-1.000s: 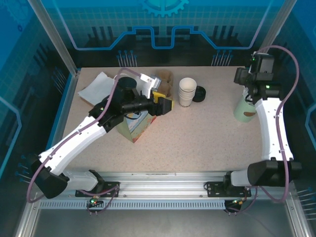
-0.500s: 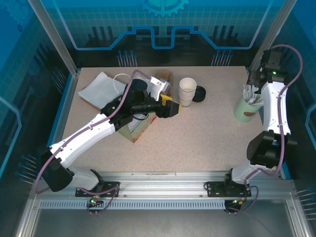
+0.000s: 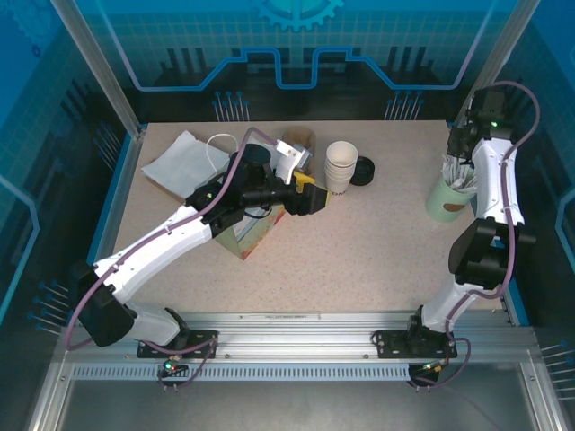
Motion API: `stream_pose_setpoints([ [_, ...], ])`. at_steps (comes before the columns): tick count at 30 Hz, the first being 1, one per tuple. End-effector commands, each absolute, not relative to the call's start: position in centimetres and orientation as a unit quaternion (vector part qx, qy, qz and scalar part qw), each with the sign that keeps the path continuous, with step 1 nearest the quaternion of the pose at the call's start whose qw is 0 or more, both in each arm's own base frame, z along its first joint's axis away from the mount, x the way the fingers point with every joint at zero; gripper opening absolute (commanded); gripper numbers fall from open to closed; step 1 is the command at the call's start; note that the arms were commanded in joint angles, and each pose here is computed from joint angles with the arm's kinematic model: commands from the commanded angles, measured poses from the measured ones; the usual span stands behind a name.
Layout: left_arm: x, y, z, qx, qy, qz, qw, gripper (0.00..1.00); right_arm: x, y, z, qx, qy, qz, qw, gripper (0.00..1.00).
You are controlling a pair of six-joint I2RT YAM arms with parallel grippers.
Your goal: Pack the takeout coffee
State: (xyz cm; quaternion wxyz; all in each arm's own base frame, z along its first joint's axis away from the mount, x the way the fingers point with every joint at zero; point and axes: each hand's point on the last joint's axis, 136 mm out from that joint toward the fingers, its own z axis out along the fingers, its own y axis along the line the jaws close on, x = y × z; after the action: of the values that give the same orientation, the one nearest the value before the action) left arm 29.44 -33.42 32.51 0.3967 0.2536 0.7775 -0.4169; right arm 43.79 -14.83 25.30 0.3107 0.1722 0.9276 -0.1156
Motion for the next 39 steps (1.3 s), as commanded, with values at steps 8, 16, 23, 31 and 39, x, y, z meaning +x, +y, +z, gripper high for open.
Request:
stream_pose_setpoints([
  [8,29.3,-33.8,32.3,0.27,0.772,-0.41,0.404,0.72,44.1,-15.3,25.1,0.167,0.932,-0.125,0.296,0.3],
  [16,29.2,-33.7,32.2,0.27,0.773,-0.409,0.403,0.72,43.9,-15.5,25.2,0.164,0.932,-0.133,0.293,0.14],
  [23,29.2,-33.3,32.0,0.27,0.776,-0.401,0.406,0.72,42.6,-14.4,28.9,0.159,0.92,-0.148,0.327,0.02],
  [31,29.0,-32.7,32.2,0.259,0.778,-0.396,0.412,0.72,37.3,-8.7,39.0,0.129,0.869,-0.137,0.459,0.01],
  [39,28.0,-29.0,34.9,0.235,0.783,-0.353,0.455,0.73,31.9,3.9,50.1,-0.002,0.791,0.001,0.612,0.0],
])
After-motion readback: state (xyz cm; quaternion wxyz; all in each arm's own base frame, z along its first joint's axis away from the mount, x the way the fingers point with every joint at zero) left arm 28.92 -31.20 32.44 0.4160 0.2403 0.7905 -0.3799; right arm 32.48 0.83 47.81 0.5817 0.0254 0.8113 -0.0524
